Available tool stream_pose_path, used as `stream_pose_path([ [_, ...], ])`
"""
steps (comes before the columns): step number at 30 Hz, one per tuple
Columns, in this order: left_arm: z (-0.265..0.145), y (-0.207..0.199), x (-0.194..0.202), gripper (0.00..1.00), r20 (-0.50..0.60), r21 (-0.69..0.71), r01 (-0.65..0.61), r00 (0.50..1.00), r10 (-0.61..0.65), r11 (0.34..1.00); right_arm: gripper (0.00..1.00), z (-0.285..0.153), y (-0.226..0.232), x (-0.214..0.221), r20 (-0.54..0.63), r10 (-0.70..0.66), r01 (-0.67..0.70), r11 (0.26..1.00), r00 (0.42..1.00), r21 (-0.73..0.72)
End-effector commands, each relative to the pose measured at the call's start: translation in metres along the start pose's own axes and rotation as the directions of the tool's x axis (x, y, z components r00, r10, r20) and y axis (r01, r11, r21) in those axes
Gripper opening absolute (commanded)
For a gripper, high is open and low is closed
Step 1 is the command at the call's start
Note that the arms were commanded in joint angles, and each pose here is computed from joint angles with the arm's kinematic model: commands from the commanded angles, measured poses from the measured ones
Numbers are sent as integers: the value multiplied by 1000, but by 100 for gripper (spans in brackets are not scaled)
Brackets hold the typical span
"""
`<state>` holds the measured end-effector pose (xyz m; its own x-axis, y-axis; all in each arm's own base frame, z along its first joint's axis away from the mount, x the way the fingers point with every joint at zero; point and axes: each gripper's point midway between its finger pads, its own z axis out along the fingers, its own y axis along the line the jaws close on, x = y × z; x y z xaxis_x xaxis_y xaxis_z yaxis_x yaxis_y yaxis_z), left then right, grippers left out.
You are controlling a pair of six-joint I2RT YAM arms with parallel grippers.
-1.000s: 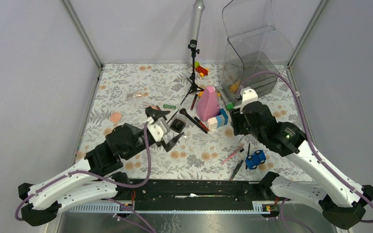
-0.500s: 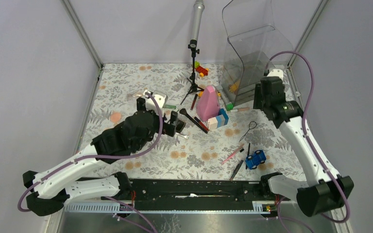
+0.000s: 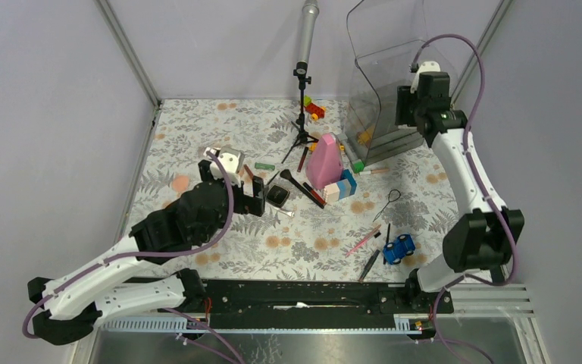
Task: Organize the makeup
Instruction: Place the makeup in the storage box.
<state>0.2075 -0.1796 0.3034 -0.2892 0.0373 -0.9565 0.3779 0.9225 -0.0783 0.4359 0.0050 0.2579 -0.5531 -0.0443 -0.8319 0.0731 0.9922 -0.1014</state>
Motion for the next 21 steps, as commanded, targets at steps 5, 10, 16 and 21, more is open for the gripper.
stream_pose_path([
  [5,10,16,8,99,95,-59,-56,994,61,997,8,49,43,-68,137,-151,179,958,979,-225],
  [10,17,21,22,99,95,-88,-78,992,87,993,4,88,59,-70,91,-179,197,939,980,-280],
  [16,20,22,35,99,78,-78,-106,991,112,991,3,118,78,-65,64,-136,150,925,989,-348],
  [21,25,19,43,99,47,-74,-136,989,140,988,0,131,91,-46,31,-135,136,905,990,-402],
])
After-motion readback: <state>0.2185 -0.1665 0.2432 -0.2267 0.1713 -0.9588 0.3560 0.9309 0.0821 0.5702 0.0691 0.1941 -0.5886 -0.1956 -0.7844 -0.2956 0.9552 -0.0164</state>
